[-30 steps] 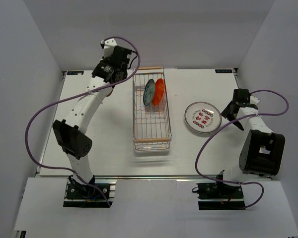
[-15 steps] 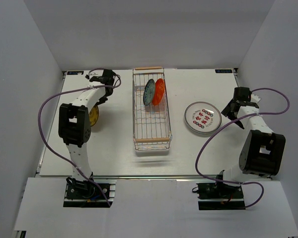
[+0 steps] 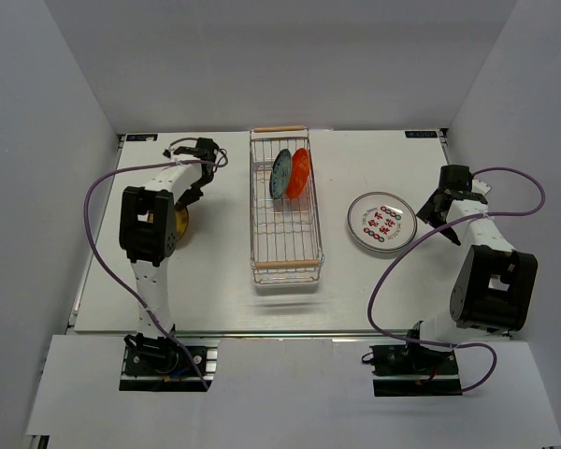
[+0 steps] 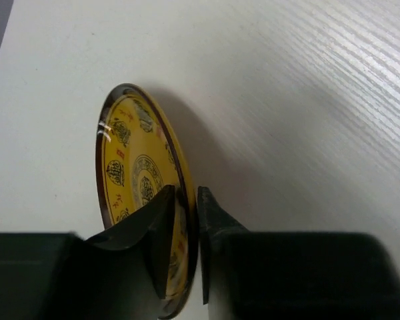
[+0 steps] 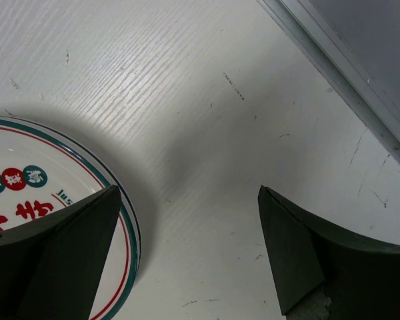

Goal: Unload the plates from the dish rack

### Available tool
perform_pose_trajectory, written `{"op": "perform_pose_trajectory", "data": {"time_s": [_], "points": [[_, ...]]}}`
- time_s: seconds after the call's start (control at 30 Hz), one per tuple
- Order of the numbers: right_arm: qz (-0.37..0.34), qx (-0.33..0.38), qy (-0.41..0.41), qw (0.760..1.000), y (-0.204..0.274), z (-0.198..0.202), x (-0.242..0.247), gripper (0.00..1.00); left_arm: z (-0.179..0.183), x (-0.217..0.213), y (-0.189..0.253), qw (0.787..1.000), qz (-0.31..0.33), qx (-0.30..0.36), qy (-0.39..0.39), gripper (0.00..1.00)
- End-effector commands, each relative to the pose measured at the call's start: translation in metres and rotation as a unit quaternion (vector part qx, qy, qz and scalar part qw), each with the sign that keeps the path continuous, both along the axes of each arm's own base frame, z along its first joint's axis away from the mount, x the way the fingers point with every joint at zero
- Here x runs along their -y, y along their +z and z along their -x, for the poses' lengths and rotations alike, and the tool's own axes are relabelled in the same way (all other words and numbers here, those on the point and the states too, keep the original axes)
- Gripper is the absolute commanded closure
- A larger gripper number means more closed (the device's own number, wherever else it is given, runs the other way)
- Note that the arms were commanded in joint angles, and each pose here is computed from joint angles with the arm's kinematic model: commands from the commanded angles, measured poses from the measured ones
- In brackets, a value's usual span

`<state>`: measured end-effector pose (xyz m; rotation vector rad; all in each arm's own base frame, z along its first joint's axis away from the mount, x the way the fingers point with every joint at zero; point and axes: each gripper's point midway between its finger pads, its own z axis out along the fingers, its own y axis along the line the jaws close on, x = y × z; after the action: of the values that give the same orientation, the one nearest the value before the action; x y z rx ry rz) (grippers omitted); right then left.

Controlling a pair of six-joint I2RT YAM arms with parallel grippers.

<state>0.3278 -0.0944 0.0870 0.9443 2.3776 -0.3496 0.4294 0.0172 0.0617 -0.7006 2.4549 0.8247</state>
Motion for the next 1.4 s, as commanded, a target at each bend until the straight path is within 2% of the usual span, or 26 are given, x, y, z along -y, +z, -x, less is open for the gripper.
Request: {"op": "perform_pose_trajectory", "data": {"time_s": [0.0, 0.07, 0.13, 0.33, 0.43, 0.47, 0.5, 0.63, 0.7, 0.77, 0.87, 0.97, 1.07, 1.13, 1.23, 1.37], "points": [[0.014, 0.016, -0.006, 1.0, 0.016, -0.008, 0.006, 0.11, -0.012, 0.006, 0.01, 0.999, 0.03, 0.039, 0.012, 0.66], [0.013, 0.017, -0.004, 1.0, 0.017, -0.008, 0.006, 0.11, -0.012, 0.005, 0.012, 0.999, 0.027, 0.039, 0.013, 0.56], [0.012, 0.017, -0.003, 1.0, 0.018, -0.008, 0.005, 0.11, -0.013, 0.006, 0.014, 0.999, 0.028, 0.039, 0.012, 0.51], [0.012, 0.024, -0.002, 1.0, 0.022, -0.008, 0.005, 0.11, -0.018, 0.012, 0.036, 0.997, 0.049, 0.056, -0.001, 0.43], [0.012, 0.03, -0.001, 0.999, 0.024, -0.007, 0.004, 0.11, -0.028, 0.028, 0.06, 0.994, 0.065, 0.082, -0.039, 0.29], [0.013, 0.032, -0.003, 0.999, 0.025, -0.006, 0.005, 0.11, -0.029, 0.029, 0.065, 0.993, 0.068, 0.084, -0.045, 0.2], [0.014, 0.034, -0.004, 0.999, 0.027, -0.006, 0.006, 0.11, -0.03, 0.032, 0.07, 0.992, 0.076, 0.088, -0.051, 0.18], [0.012, 0.044, 0.001, 0.999, 0.031, -0.007, 0.003, 0.11, -0.037, 0.05, 0.104, 0.981, 0.117, 0.129, -0.09, 0.1], [0.007, 0.048, 0.006, 0.999, 0.033, -0.007, 0.001, 0.11, -0.043, 0.07, 0.118, 0.969, 0.152, 0.145, -0.132, 0.06], [-0.001, 0.064, 0.026, 0.998, 0.037, -0.013, -0.005, 0.11, -0.049, 0.095, 0.144, 0.946, 0.193, 0.179, -0.189, 0.02], [-0.015, 0.101, 0.063, 0.993, 0.048, -0.021, -0.015, 0.11, -0.053, 0.139, 0.177, 0.913, 0.223, 0.214, -0.267, 0.02], [-0.02, 0.146, 0.095, 0.984, 0.067, -0.027, -0.025, 0.11, -0.056, 0.185, 0.197, 0.887, 0.234, 0.223, -0.33, 0.02], [-0.021, 0.209, 0.144, 0.967, 0.09, -0.035, -0.037, 0.11, -0.058, 0.242, 0.206, 0.856, 0.248, 0.222, -0.396, 0.02], [-0.034, 0.254, 0.203, 0.945, 0.107, -0.038, -0.056, 0.11, -0.052, 0.275, 0.204, 0.838, 0.251, 0.212, -0.435, 0.02], [-0.049, 0.286, 0.251, 0.923, 0.117, -0.039, -0.074, 0.11, -0.056, 0.297, 0.2, 0.836, 0.238, 0.212, -0.446, 0.02], [-0.046, 0.292, 0.249, 0.922, 0.121, -0.038, -0.073, 0.11, -0.058, 0.311, 0.199, 0.833, 0.229, 0.223, -0.452, 0.02]]}}
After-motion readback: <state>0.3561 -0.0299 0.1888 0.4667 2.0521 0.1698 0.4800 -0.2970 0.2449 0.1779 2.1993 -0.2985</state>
